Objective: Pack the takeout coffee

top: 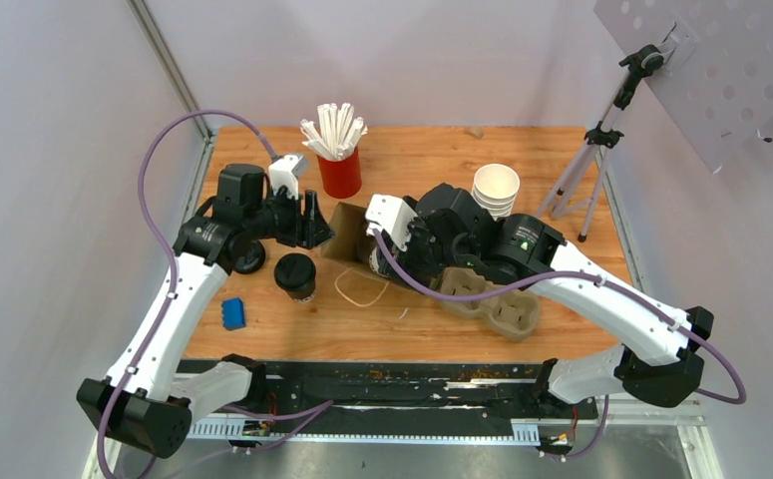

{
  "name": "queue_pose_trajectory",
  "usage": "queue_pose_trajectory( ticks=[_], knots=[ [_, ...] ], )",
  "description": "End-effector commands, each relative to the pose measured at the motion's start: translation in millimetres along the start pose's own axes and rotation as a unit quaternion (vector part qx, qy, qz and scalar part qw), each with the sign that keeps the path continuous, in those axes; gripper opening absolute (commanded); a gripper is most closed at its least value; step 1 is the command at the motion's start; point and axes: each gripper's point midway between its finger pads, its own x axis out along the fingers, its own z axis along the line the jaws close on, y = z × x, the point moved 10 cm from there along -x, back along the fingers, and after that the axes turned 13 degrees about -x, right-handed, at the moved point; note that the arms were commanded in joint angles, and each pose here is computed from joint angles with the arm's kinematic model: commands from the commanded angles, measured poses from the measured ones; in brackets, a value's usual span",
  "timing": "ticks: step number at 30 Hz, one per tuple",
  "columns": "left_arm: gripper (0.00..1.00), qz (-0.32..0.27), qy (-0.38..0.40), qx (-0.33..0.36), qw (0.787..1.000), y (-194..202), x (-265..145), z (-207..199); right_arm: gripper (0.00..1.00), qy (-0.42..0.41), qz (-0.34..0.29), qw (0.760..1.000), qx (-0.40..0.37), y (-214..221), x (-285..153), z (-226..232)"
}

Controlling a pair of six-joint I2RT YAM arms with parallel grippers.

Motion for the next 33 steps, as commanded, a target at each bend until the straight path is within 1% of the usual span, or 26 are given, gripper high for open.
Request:
queue_pose_trajectory(
  ticks=[1, 7, 10, 12, 16, 20, 21, 25, 28, 30, 33],
  knots=[
    [0.62, -0.03, 0.023, 0.031, 0.999, -9.0, 11.6, 0.7, 0.76, 0.017, -0.024, 0.999, -0.012, -9.6, -5.8, -6.2],
    [0.45, -0.059, 0.063, 0.022, 0.996, -18.3, 19.4, -5.8, 0.76, 0.003, -0.023, 1.0, -0.017, -9.6, -2.4, -4.4],
    [0.4, -0.053, 0.072, 0.022, 0.996, -18.4, 19.7, -7.4, 0.76, 0.008, -0.02, 1.0, -0.02, -12.1, -1.9, -7.1],
    [0.32, -0.05, 0.075, 0.022, 0.996, -17.5, 18.1, -8.2, 0.76, 0.013, -0.017, 1.0, -0.023, -12.8, -0.2, -8.6],
    [0.13, -0.04, 0.103, 0.023, 0.994, -14.8, 14.3, -13.4, 0.76, 0.014, -0.019, 0.999, -0.025, -15.3, 4.3, -9.4],
    [0.02, -0.019, 0.118, 0.024, 0.993, -4.2, 13.4, -11.9, 0.75, 0.026, -0.025, 0.998, -0.046, -17.9, 12.6, -12.2],
    [0.0, -0.015, 0.12, 0.026, 0.992, -1.8, 12.8, -11.3, 0.75, 0.029, -0.023, 0.998, -0.06, -17.1, 15.9, -12.9],
    [0.0, -0.007, 0.123, 0.039, 0.992, 4.6, 4.5, -12.2, 0.76, 0.055, -0.01, 0.991, -0.121, -15.1, 28.3, -18.4],
    [0.0, -0.011, 0.123, 0.055, 0.991, 8.5, 0.8, -11.0, 0.77, 0.063, -0.007, 0.987, -0.146, -16.1, 35.7, -21.8],
    [0.0, -0.002, 0.127, 0.054, 0.99, 12.1, 2.4, -9.4, 0.77, 0.058, -0.005, 0.985, -0.161, -13.7, 43.2, -20.1],
    [0.0, 0.0, 0.137, 0.058, 0.989, 12.9, -0.7, -11.8, 0.76, 0.056, 0.017, 0.984, -0.168, -4.0, 57.5, -15.6]
  ],
)
